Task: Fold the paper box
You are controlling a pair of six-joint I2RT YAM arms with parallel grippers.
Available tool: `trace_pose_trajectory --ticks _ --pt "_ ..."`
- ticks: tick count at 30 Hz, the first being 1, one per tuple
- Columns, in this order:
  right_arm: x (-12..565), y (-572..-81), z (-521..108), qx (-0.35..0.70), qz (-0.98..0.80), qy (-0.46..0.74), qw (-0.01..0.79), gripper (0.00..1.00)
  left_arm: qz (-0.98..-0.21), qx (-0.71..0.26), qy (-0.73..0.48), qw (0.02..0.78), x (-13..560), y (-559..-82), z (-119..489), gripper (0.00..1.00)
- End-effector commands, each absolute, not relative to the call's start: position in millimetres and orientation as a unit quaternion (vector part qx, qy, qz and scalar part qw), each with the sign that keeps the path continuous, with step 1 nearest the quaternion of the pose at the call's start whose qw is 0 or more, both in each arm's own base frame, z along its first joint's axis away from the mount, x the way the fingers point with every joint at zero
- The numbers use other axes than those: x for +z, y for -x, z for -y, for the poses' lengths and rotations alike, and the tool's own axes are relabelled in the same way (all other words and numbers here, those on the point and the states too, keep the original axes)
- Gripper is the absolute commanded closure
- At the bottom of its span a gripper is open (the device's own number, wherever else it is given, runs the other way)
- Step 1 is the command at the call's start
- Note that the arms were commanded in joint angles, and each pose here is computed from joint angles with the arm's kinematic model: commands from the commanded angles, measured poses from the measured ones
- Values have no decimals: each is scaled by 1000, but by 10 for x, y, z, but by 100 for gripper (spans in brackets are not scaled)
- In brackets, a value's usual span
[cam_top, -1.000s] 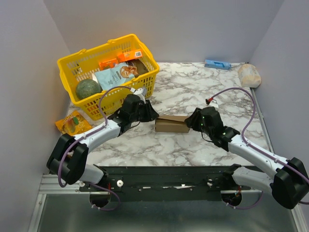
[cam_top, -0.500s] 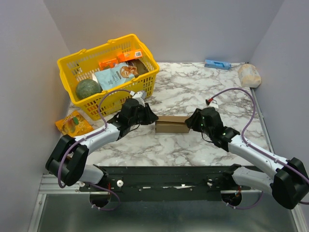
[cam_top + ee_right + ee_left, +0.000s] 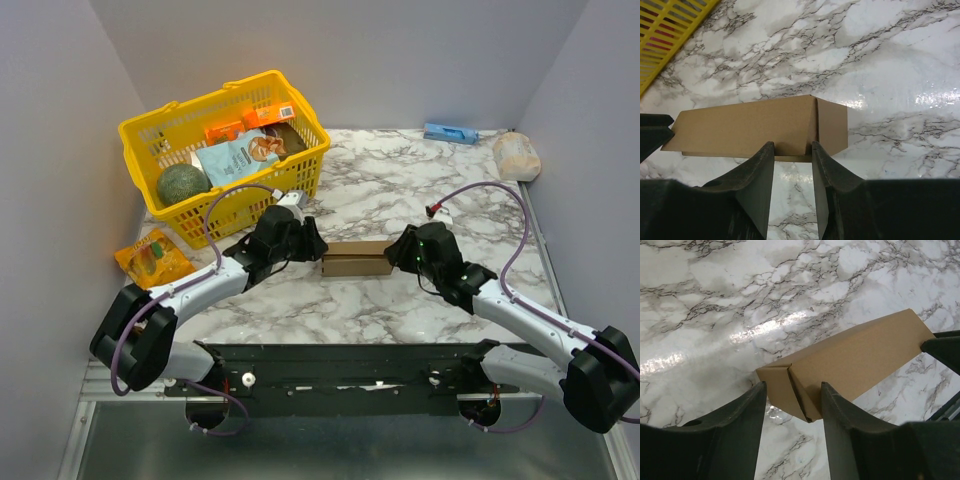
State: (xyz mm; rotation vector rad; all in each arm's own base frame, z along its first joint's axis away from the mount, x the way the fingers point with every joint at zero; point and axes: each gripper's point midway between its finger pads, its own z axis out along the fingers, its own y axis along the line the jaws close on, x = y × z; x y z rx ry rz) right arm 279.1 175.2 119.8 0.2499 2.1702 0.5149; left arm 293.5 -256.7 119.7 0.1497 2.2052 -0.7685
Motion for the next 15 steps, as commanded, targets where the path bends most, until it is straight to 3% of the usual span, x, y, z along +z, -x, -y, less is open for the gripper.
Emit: trace_pose_trajectory --ticks 1,7,15 --pt "931 -2661 -1561 158 -894 -98 409 59 -892 -262 -62 364 1001 -2826 2419 43" --pt "916 -2660 -1551 155 -894 -98 409 59 -892 -287 -62 344 855 -2722 2482 44" --pt "924 -2666 -1533 152 -893 -98 412 59 -906 -282 -75 306 523 -2512 2411 54"
